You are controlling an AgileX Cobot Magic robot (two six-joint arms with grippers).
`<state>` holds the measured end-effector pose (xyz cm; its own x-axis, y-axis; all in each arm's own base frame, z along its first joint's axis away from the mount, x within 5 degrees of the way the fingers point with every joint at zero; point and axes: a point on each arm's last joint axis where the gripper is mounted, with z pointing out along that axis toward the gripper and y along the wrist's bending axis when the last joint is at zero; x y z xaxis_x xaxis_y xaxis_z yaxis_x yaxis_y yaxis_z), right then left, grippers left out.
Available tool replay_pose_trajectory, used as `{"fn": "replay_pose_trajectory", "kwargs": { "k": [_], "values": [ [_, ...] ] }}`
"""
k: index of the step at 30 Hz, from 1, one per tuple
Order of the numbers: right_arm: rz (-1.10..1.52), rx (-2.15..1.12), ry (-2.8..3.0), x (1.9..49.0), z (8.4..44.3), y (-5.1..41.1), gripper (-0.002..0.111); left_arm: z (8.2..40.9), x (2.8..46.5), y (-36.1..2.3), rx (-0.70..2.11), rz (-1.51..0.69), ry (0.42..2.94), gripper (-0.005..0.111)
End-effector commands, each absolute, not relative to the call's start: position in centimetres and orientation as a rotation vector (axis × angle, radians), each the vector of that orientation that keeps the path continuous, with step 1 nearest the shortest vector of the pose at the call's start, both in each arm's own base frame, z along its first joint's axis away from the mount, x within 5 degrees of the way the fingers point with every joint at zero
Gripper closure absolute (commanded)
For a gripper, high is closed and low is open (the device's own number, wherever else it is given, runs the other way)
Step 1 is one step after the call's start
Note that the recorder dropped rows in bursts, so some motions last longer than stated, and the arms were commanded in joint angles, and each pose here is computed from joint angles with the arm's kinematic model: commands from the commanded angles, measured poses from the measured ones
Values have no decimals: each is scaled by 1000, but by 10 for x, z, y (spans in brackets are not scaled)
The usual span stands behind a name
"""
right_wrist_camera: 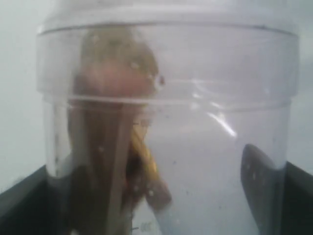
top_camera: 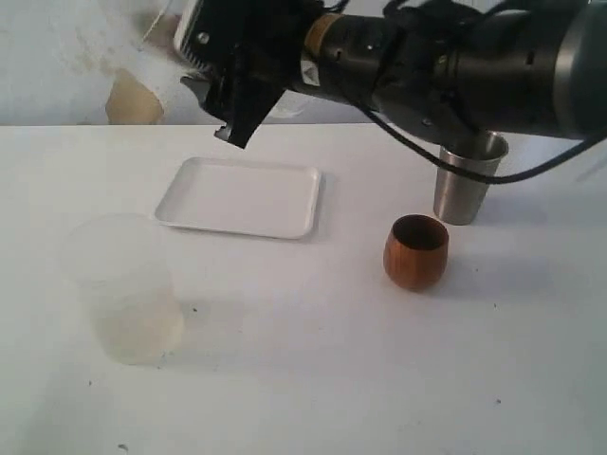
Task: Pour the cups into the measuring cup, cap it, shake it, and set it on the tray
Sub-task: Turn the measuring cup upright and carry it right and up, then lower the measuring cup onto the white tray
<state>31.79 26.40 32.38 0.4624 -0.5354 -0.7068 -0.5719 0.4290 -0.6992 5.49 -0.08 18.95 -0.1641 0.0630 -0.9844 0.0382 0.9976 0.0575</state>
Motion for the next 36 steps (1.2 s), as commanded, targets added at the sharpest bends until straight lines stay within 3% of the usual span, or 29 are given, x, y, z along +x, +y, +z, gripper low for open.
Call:
{"fn": "replay_pose_trajectory", "kwargs": {
  "k": [1, 10, 18, 26, 36],
  "values": [
    [252, -1008, 1143, 322, 315, 236, 108, 190, 55, -1, 67, 13, 1737, 3],
    [449, -639, 1180, 334, 279, 181, 108, 190, 55, -1, 67, 13, 1737, 3],
    [550, -333, 1205, 367, 225, 165, 108, 190, 55, -1, 67, 13, 1737, 3],
    [516, -338, 1355, 418, 182, 182, 108, 190, 55, -1, 67, 13, 1737, 3],
    [479, -453, 1443, 453, 174, 188, 108, 190, 55, -1, 67, 13, 1737, 3]
  ]
}}
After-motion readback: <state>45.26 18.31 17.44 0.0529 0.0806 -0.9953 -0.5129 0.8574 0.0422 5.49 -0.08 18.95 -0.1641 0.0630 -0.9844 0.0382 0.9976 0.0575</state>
